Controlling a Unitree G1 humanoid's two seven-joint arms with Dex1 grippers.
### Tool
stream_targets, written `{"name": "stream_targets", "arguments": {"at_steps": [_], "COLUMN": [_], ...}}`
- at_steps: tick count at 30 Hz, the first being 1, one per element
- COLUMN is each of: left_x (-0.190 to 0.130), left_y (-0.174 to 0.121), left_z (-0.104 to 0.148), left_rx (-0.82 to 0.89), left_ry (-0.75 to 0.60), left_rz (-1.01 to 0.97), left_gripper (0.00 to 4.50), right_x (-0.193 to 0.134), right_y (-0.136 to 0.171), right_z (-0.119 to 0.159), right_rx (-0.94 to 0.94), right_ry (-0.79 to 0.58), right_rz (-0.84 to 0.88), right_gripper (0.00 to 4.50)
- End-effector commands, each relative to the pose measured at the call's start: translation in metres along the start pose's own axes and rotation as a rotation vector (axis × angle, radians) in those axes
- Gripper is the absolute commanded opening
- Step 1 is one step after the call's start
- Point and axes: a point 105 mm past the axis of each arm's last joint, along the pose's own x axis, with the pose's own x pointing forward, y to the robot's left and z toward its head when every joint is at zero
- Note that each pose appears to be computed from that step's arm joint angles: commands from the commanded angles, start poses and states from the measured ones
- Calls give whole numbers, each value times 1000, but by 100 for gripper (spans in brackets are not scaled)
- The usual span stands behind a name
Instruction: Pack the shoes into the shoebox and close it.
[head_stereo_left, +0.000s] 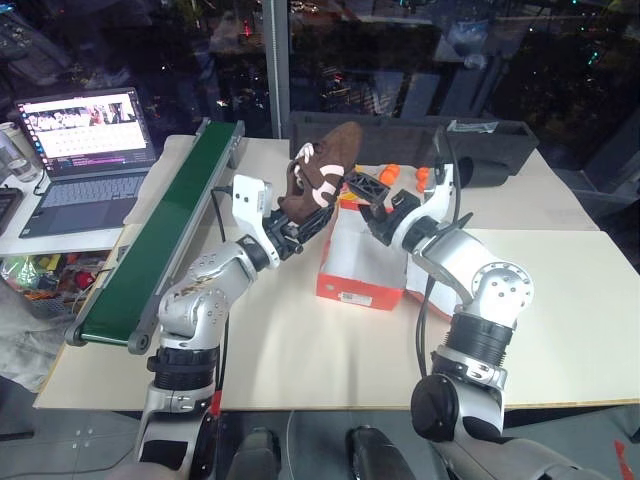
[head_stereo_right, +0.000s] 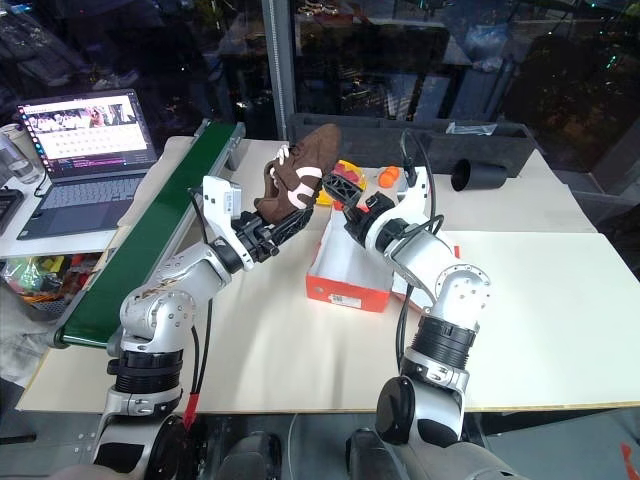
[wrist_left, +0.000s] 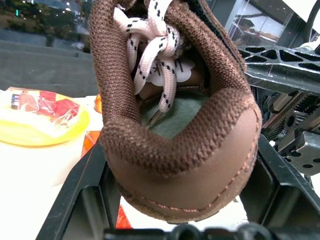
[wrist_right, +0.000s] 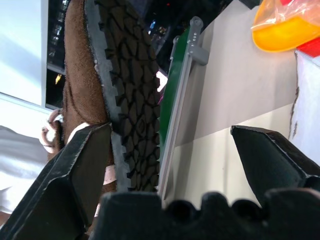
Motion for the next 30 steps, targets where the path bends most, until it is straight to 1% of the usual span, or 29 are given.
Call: {"name": "stream_targets", "arguments": {"at_steps": [1,5,9,12,18,20,24,26,27,30], "left_x": [6,5,10,13,13,13,12,11,11,11], "left_y": [-11,-2,-11,-22,-29,-28,-27,-26,-26,-25], "left_z": [2,-2,1,8,14,14,12,8,7,4], "left_rx": [11,11,58,62,63,66,64,68,69,73], "left_ry": [0,17,15,-15,-36,-34,-23,-5,0,17], "left_rz": [-60,-36,-82,-124,-145,-142,-137,-137,-136,-131], "left_gripper": [286,286,286,286,286,286,286,284,284,284], "right_x": [0,-7,-7,-3,-1,-1,-1,-1,-1,-2], "right_y": [49,61,61,44,15,4,-3,-2,-2,2], "right_z": [3,8,2,-8,-15,-14,-5,1,3,12], "right_rx": [-2,19,-12,-42,-73,-66,-48,-53,-55,-81], "right_ry": [-29,-57,-18,26,50,42,-6,-35,-45,-83], "right_rz": [171,240,235,158,50,14,-8,-10,-10,-5], "right_gripper": [450,450,450,450,450,450,450,398,381,278]}}
